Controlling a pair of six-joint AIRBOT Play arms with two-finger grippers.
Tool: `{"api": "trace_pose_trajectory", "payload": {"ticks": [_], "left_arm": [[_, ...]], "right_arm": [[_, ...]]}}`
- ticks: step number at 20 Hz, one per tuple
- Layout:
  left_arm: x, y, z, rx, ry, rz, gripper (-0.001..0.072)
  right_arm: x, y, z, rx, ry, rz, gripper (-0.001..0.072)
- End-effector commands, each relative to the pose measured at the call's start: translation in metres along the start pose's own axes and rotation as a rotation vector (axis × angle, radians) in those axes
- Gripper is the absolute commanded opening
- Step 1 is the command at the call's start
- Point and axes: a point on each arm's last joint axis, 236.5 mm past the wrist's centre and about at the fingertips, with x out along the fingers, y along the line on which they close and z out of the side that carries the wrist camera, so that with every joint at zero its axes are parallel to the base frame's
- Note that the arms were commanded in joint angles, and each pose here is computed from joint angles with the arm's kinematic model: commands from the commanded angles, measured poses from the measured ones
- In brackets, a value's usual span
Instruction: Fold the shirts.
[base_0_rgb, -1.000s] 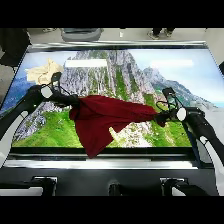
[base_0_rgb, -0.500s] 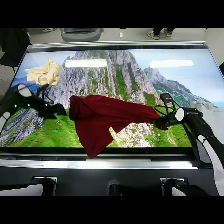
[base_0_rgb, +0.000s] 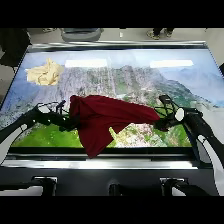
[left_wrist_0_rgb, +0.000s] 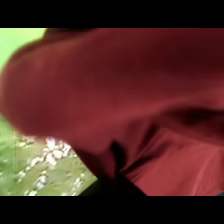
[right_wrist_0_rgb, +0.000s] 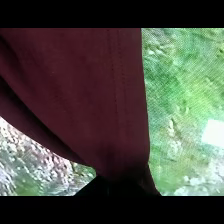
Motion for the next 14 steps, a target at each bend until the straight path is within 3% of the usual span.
{"api": "trace_pose_trajectory", "payload": {"ticks": [1, 4, 7, 10, 12, 14], "left_arm": [[-0.007, -0.022, 0.014, 0.033, -0.057, -0.043, 0.0029], [-0.103, -0.080, 0.061, 0.214, -0.311, -0.095, 0.0029], [-0.289, -0.177, 0.075, 0.451, -0.735, -0.168, 0.0028], [-0.491, -0.257, 0.001, 0.652, -1.202, -0.220, 0.0029], [-0.582, -0.275, -0.070, 0.692, -1.456, -0.202, 0.0029], [-0.623, -0.280, -0.134, 0.697, -1.603, -0.206, 0.0028]], "right_arm": [[-0.009, -0.003, 0.003, -0.014, -0.005, -0.013, 0.0045], [-0.066, -0.018, 0.042, -0.056, -0.144, -0.096, 0.0046], [-0.198, -0.040, 0.112, -0.104, -0.467, -0.261, 0.0046], [-0.404, -0.052, 0.134, -0.125, -0.867, -0.499, 0.0046], [-0.535, -0.048, 0.095, -0.106, -1.109, -0.659, 0.0046], [-0.615, -0.031, 0.042, -0.079, -1.282, -0.717, 0.0046]]}}
